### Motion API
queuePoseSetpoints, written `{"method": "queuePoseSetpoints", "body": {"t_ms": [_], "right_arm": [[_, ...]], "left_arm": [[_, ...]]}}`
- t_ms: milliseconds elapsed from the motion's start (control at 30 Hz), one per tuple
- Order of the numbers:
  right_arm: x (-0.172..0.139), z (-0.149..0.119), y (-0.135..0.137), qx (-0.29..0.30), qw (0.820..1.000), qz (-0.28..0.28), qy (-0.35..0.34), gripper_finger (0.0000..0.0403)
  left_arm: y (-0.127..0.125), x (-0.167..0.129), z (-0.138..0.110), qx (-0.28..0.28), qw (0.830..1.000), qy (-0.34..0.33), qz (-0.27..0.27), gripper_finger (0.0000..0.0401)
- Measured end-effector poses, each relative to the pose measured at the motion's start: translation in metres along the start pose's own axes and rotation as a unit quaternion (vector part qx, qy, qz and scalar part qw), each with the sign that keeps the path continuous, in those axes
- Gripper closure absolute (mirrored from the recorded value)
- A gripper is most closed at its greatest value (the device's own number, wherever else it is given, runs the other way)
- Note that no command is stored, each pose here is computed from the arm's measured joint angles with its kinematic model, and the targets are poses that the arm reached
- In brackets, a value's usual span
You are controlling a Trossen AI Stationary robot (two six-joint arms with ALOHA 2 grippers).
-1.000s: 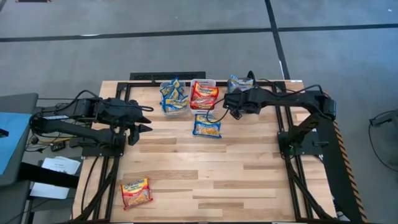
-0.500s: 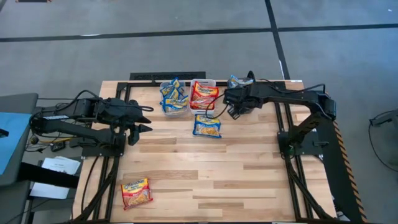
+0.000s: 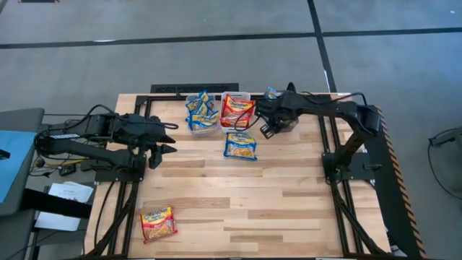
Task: Sort Maruchan noodles
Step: Put the light blue noodle pack into the black bin
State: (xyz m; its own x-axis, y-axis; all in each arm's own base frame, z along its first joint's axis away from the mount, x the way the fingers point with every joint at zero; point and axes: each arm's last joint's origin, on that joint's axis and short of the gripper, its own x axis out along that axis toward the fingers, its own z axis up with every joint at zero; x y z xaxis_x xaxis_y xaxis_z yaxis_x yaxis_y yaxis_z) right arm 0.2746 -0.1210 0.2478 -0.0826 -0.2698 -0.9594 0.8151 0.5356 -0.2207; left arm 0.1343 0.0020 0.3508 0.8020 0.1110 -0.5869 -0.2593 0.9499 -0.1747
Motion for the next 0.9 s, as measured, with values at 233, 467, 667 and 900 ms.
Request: {"method": "queuePoseSetpoints", "body": {"t_ms": [233, 467, 667, 900], "right_arm": [[0.017, 0.007, -0.007, 0.013, 0.999, -0.025, 0.037, 0.0235], [0.031, 0.017, -0.016, 0.029, 0.997, -0.061, 0.044, 0.0235], [0.035, 0.022, -0.027, 0.052, 0.995, -0.061, 0.051, 0.0235], [0.037, 0.024, -0.03, 0.08, 0.994, -0.014, 0.078, 0.0235]], "left_arm": [[0.0, 0.0, 0.0, 0.0, 1.0, 0.0, 0.0, 0.0246], [0.0, 0.0, 0.0, -0.001, 1.0, 0.0, 0.0, 0.0246], [0.0, 0.0, -0.001, 0.0, 1.0, 0.003, 0.001, 0.0246], [0.0, 0.0, -0.001, 0.009, 1.0, 0.003, 0.001, 0.0246]]}}
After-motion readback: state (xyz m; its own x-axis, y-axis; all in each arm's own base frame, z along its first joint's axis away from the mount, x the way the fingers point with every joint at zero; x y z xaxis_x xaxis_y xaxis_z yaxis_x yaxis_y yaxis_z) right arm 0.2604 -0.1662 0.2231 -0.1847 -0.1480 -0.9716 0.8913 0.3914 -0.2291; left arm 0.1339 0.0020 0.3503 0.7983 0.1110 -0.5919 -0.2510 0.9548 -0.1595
